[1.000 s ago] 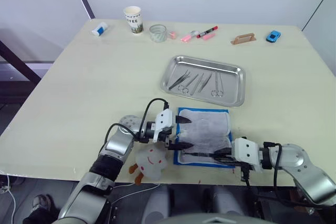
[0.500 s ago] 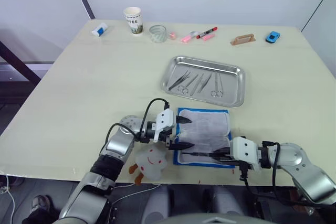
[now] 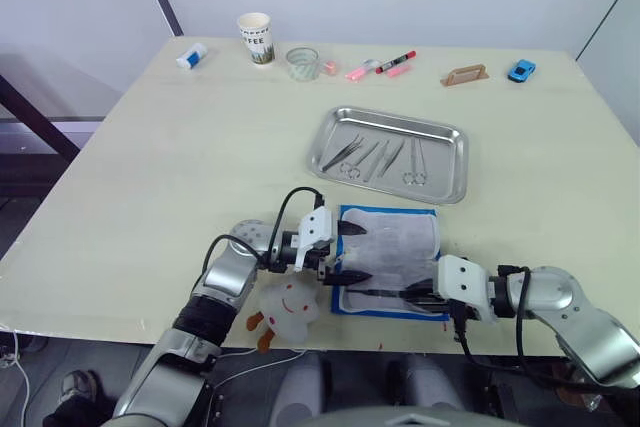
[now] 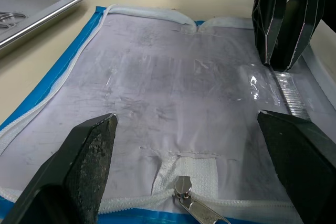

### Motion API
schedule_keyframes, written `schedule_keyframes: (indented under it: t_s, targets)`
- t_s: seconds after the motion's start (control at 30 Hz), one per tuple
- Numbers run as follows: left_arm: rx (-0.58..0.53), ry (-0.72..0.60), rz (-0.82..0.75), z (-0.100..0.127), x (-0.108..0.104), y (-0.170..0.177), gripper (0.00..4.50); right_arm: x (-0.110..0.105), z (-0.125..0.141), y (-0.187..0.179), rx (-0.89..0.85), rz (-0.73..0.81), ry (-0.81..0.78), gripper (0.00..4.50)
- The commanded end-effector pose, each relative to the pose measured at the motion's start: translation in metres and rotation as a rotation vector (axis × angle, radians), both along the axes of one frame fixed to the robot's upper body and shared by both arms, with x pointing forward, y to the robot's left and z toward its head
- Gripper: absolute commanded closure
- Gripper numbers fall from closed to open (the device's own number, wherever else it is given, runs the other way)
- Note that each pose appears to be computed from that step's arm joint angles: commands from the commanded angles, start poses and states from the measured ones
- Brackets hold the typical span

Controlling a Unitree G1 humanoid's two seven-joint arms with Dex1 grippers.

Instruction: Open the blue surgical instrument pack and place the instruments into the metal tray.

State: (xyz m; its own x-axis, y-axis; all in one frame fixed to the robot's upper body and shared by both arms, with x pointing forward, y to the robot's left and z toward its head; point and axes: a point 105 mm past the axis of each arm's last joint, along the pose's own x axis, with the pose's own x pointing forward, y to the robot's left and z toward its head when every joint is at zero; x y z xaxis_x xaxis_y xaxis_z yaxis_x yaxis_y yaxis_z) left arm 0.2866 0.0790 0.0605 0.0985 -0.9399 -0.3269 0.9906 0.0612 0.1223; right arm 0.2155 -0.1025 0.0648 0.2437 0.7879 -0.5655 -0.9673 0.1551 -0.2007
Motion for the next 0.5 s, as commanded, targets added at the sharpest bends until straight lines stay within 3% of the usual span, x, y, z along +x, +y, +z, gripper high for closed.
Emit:
schedule_keyframes:
  t_s: [0.03,0.5]
  targets:
    - [0.046,0.059,-0.002,-0.017,-0.007,0.001,0.00,0.005,-0.002,-0.009,-0.047,-0.038,-0.003,4.41]
    - [0.054,0.063,0.000,-0.019,-0.006,0.001,0.00,0.007,0.020,-0.009,-0.115,-0.035,-0.023,4.42]
